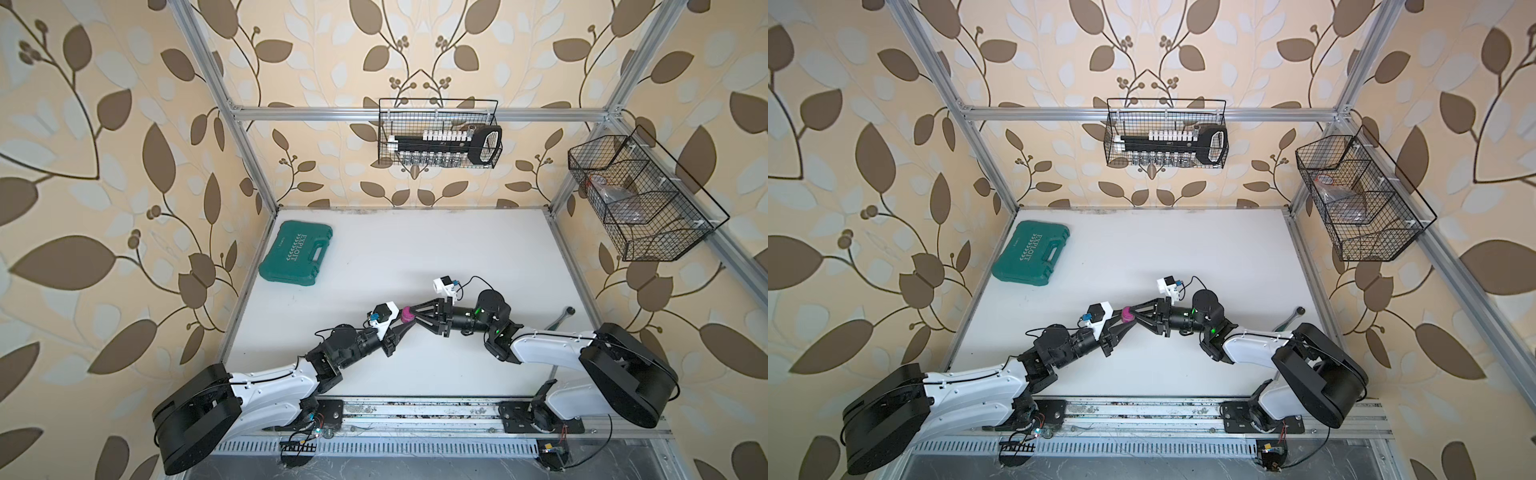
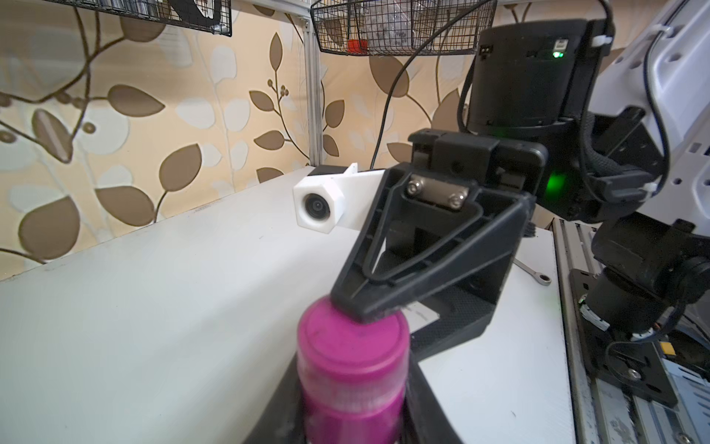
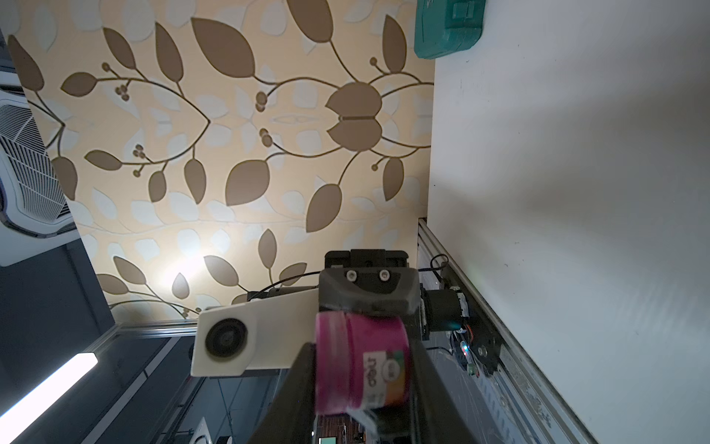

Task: Close the paint jar lid
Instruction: Screw the lid onto the paint jar.

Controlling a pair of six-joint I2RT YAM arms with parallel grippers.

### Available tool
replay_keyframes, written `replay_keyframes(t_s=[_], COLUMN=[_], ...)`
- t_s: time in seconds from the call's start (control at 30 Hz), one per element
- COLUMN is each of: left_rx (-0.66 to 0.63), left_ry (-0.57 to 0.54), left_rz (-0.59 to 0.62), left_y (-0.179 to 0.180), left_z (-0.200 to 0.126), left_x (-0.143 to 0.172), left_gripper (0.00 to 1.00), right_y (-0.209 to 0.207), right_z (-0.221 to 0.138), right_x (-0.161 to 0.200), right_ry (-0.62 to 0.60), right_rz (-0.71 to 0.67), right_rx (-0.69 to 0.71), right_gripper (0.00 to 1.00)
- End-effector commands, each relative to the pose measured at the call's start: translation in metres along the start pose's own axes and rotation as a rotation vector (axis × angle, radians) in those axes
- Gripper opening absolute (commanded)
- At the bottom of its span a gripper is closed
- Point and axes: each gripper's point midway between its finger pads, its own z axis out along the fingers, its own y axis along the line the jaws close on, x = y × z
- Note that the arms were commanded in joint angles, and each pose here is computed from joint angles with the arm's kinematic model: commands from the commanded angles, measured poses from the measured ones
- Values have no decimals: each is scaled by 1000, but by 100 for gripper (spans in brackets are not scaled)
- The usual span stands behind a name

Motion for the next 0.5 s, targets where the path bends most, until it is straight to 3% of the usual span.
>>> replay_keyframes(t_s=[0.0,0.17,0.23,0.3,0.47], left_rx=[6,-4,-7,-17,10], left_ry=[-58,-31,-17,-9,42], left_rz=[-2,-9,-18,-27,-48], left_y=[-1,3,6,12,21], left_z=[3,1,-1,-3,0], left_x=[-22,-18,-15,-15,-15], left_gripper=[6,5,5,5,6], right_y=[7,5,-3,-7,19], right_z=[2,-7,-22,-40,-64], right_x=[3,-1,-6,-11,-23], right_ry=[13,29,13,7,62], right_rz=[-21,-60,-125,-207,-504], right_rx=[-23,61,192,334,496], right_gripper=[30,59,68,72,74])
